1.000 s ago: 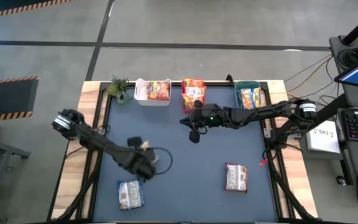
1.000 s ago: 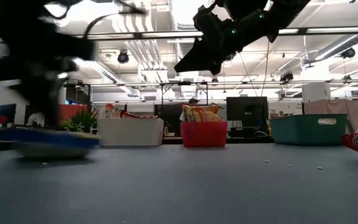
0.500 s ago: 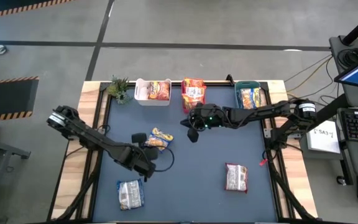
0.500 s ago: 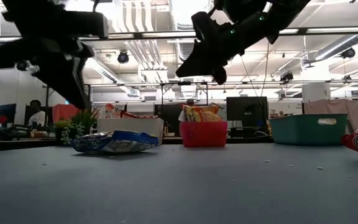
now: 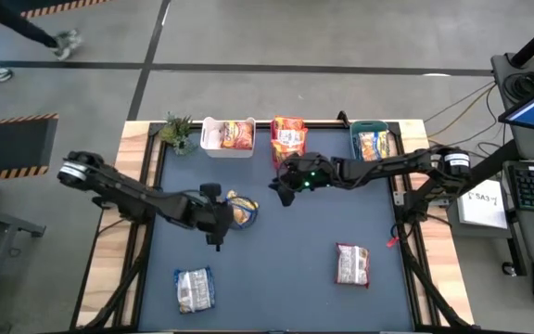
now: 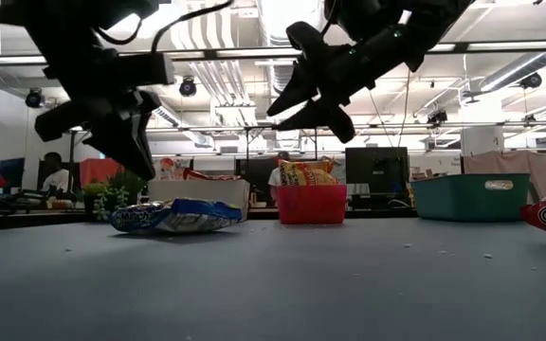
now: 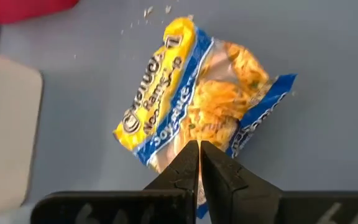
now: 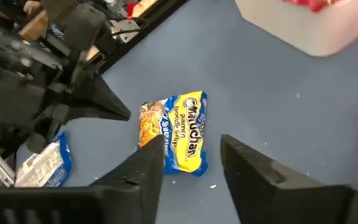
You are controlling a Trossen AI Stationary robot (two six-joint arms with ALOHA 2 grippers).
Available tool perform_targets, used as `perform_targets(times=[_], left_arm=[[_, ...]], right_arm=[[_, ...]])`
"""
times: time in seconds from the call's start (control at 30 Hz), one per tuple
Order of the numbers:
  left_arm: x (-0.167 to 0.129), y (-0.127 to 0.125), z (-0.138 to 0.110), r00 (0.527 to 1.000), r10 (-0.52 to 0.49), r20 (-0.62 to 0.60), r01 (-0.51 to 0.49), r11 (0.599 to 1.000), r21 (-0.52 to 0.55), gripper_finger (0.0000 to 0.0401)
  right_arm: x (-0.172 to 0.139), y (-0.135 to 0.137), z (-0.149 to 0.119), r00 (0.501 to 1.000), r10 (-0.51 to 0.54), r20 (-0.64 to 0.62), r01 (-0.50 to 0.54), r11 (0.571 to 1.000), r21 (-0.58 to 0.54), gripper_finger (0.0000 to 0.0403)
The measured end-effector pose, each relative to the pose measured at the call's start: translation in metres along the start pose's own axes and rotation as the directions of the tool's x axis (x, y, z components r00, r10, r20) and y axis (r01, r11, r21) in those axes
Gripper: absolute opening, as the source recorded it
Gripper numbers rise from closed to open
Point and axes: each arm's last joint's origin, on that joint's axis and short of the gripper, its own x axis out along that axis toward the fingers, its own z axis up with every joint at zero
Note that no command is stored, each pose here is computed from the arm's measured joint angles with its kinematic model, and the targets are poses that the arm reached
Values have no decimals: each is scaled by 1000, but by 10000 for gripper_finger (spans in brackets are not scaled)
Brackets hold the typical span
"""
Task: Sort Maruchan noodles
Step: Put the top blue noodle pack into the green bin
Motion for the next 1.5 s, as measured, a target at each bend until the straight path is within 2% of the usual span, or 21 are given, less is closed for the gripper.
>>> perform_targets(times=[0.2,0.37,0.6,0.8,1.07,1.4,1.5], left_arm=[[8,16,-32,991,-56,124,70,992,-104,0],[19,14,-49,967,-92,238,140,972,-191,0],[30,11,-57,976,-68,208,118,964,-238,0],[39,7,-59,979,-51,198,105,957,-271,0],[45,5,-61,985,-44,170,95,947,-308,0],[28,11,-59,973,-89,215,150,946,-287,0],[19,15,-59,974,-98,206,152,951,-269,0]], right_arm=[[11,-6,-8,999,-34,-27,36,998,57,204],[19,-12,-14,997,-73,-36,74,996,48,228],[24,-15,-13,995,-98,-1,97,993,71,227],[27,-20,-12,998,20,-68,-11,991,131,236],[42,-26,-26,986,65,-154,-37,983,178,262],[64,-34,-45,980,90,-177,-47,972,231,284],[70,-34,-47,978,127,-163,-84,965,247,283]])
